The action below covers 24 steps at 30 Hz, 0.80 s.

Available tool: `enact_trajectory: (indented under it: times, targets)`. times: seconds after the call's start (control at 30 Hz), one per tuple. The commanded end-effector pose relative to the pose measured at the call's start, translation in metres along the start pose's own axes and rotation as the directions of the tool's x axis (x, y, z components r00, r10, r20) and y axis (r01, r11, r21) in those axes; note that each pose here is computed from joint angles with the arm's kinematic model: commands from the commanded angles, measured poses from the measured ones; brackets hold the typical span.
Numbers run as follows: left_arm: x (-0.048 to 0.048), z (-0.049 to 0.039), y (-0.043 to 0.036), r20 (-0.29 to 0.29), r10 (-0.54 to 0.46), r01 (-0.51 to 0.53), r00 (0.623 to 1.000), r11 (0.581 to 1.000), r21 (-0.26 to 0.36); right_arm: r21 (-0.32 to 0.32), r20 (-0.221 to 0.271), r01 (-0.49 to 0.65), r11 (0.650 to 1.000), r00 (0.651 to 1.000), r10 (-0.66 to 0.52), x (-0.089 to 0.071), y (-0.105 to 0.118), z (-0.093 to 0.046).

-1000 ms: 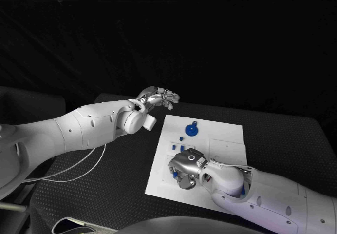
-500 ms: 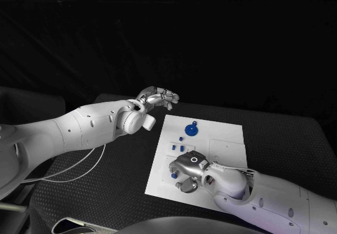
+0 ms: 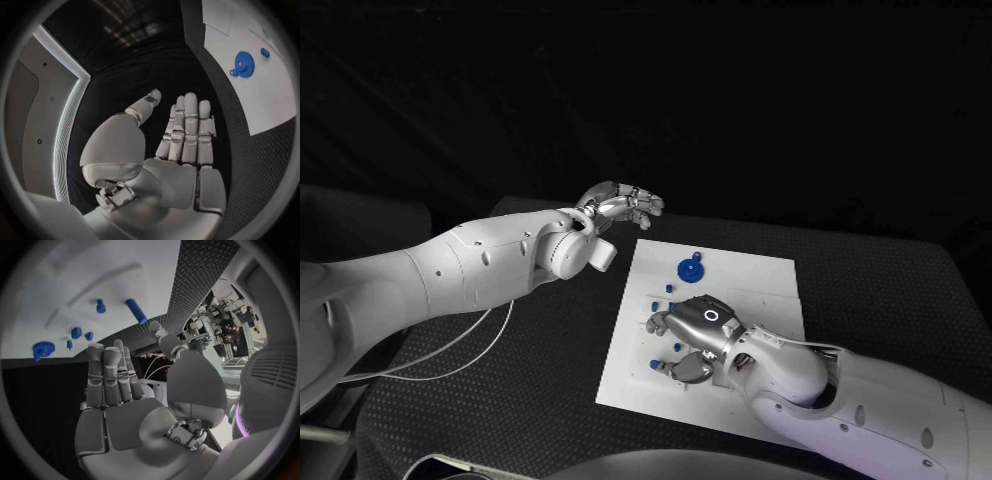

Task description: Assemble the parts on the task board

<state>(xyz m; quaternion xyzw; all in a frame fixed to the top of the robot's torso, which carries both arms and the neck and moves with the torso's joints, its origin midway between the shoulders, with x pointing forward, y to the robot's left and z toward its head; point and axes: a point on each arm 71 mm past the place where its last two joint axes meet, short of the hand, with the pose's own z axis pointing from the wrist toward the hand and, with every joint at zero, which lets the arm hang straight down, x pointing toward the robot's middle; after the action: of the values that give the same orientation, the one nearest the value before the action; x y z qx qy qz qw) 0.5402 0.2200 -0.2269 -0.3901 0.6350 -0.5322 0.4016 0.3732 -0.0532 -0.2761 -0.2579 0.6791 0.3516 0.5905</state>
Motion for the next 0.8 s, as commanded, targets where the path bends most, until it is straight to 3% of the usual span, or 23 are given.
enact_trajectory:
  times: [0.03,0.13,0.2,0.33,0.53,0.63,0.8]
  targets:
    - [0.0019,0.0006,-0.0012,-0.013,-0.01,0.01,1.0,1.0,0.006,0.023,0.069,-0.077,0.997,0.995,0.076,-0.017,-0.008,-0.003]
    - [0.0013,0.0002,-0.001,-0.013,-0.01,0.01,1.0,1.0,0.005,0.085,0.072,-0.187,0.979,0.981,0.181,-0.035,-0.028,-0.009]
    - [0.0001,-0.0002,-0.0008,-0.011,-0.009,0.009,1.0,1.0,0.004,0.146,0.047,-0.248,0.958,0.969,0.244,-0.043,-0.044,-0.017]
    - [-0.0027,-0.0012,-0.0003,-0.005,-0.007,0.007,1.0,1.0,0.003,0.294,-0.005,-0.378,0.878,0.918,0.396,-0.058,-0.08,-0.031]
    - [-0.0028,-0.0007,-0.0002,-0.003,-0.007,0.007,1.0,1.0,0.002,0.373,-0.036,-0.456,0.808,0.863,0.504,-0.062,-0.11,-0.052]
    - [-0.0011,0.0001,-0.0004,-0.007,-0.008,0.008,1.0,1.0,0.003,0.461,-0.109,-0.446,0.767,0.83,0.547,-0.056,-0.12,-0.065]
    - [0.0001,0.0011,0.0001,-0.009,-0.008,0.008,1.0,1.0,0.002,0.591,-0.316,-0.324,0.739,0.749,0.582,-0.033,-0.13,-0.092]
